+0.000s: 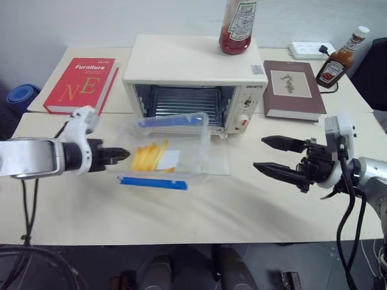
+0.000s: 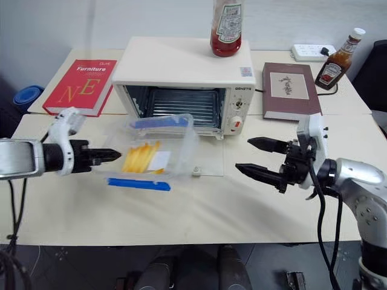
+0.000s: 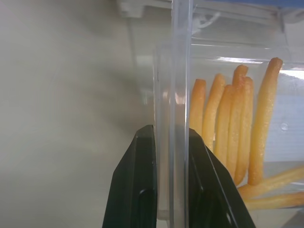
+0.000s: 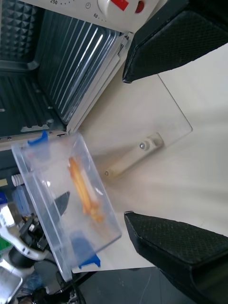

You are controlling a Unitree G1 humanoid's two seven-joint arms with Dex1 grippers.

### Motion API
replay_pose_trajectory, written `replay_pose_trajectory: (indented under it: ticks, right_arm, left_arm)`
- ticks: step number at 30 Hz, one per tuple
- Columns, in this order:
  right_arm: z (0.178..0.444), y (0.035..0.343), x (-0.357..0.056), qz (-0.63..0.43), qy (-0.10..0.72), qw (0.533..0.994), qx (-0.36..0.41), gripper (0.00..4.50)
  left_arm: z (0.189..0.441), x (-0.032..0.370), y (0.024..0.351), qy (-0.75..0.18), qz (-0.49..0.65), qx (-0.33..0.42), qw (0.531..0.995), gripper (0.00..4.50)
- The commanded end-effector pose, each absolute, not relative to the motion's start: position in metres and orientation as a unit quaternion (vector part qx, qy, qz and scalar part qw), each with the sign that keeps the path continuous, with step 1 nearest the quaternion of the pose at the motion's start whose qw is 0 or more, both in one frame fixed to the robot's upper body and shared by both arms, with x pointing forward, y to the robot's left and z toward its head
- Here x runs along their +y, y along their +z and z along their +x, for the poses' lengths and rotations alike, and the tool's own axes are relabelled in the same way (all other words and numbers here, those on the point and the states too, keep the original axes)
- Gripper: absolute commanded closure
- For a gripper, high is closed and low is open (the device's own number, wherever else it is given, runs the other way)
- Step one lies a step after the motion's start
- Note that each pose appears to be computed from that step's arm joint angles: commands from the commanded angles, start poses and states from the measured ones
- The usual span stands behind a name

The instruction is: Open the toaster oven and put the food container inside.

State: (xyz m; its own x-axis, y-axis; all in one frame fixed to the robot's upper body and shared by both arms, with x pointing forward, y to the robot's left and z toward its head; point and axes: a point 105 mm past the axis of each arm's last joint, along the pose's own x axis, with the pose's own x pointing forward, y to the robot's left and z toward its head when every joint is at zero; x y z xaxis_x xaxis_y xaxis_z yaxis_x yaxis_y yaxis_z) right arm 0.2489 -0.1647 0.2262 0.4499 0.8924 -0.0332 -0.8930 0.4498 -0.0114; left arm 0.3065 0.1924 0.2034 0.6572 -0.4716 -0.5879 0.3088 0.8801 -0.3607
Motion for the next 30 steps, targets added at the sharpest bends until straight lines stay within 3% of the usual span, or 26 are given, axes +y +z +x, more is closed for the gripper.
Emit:
replay_pose_trajectory:
  ticks: [1,10,18,23,30]
  right_arm:
    - [0.231,0.239,-0.159,-0.047,0.539,0.841,-0.014,0.0]
    - [0.225,0.24,-0.149,-0.069,0.543,0.836,-0.025,0.0]
    - [0.235,0.239,-0.144,-0.061,0.521,0.85,-0.043,0.0]
    - [0.236,0.233,-0.148,-0.061,0.512,0.856,-0.029,0.0]
    - [0.25,0.225,-0.164,-0.068,0.49,0.869,-0.002,0.0]
  left_arm:
    - [0.324,0.182,0.213,-0.207,-0.121,0.345,0.908,4.23]
    - [0.356,0.15,0.222,-0.21,-0.064,0.346,0.912,4.23]
    - [0.371,0.154,0.227,-0.157,-0.059,0.31,0.936,1.82]
    - [0.36,0.161,0.225,-0.177,-0.039,0.28,0.943,0.29]
    - [0.331,0.165,0.246,-0.282,-0.067,0.194,0.937,0.29]
